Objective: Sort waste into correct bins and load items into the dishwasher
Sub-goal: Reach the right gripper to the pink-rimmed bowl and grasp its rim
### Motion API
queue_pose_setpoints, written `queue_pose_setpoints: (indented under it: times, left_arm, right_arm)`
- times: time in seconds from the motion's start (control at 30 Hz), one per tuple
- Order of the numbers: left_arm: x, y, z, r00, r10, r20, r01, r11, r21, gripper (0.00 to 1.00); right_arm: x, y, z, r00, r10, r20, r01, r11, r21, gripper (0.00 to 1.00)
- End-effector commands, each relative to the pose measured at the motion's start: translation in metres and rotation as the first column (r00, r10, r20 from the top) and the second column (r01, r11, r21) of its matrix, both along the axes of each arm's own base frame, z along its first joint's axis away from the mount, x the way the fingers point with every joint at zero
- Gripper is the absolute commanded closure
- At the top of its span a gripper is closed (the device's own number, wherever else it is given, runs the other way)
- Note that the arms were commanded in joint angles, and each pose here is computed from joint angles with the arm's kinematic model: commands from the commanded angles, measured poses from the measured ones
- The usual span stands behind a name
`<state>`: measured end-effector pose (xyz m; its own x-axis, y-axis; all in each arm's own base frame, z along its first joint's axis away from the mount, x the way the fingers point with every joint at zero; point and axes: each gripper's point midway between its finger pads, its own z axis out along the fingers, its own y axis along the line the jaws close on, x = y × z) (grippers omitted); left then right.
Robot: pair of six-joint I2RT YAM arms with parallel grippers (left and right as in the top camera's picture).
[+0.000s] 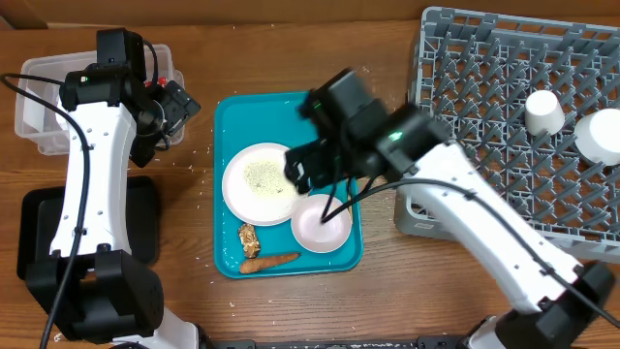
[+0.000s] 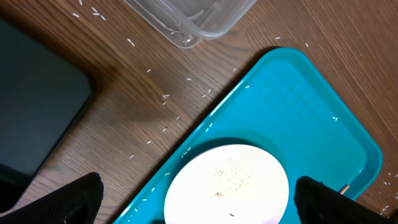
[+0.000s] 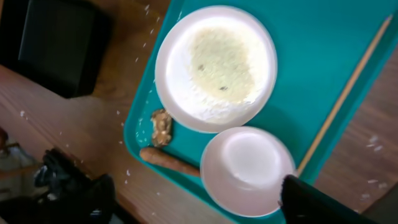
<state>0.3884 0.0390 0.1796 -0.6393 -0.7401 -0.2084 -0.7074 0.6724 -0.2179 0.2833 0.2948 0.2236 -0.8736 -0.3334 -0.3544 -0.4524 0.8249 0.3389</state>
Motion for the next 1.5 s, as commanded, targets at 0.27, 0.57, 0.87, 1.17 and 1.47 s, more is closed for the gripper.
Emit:
queue_pose_setpoints:
  times: [0.27, 0.57, 0.87, 1.17, 1.47]
  left_arm:
    - [-0.002, -0.002, 0.005, 1.0, 0.001, 0.013, -0.001, 1.0, 0.006, 0.0]
    - [-0.002, -0.002, 0.005, 1.0, 0.001, 0.012, -0.001, 1.0, 0.006, 0.0]
    - [-0.002, -0.002, 0.005, 1.0, 0.0, 0.012, 0.0, 1.0, 0.006, 0.0]
    - [-0.002, -0.002, 0.005, 1.0, 0.001, 0.013, -0.001, 1.0, 0.006, 0.0]
    - [-0.002, -0.002, 0.005, 1.0, 0.001, 0.012, -0.001, 1.0, 0.006, 0.0]
  right_arm:
    - [-0.021, 0.04, -0.105, 0.99, -0.051, -0.132, 0.018, 0.97, -0.243, 0.33]
    - [-0.031, 0.027, -0.158, 0.94, -0.257, -0.225, 0.151, 0.904, -0.401, 0.38]
    - [-0.037, 0.03, -0.174, 0.925, -0.293, -0.241, 0.168, 0.886, -0.432, 0.4]
    - [-0.036, 0.033, -0.188, 0.915, -0.32, -0.245, 0.186, 0.875, -0.447, 0.57]
    - [-0.035, 0.035, -0.188, 0.916, -0.318, -0.243, 0.189, 0.878, -0.439, 0.63]
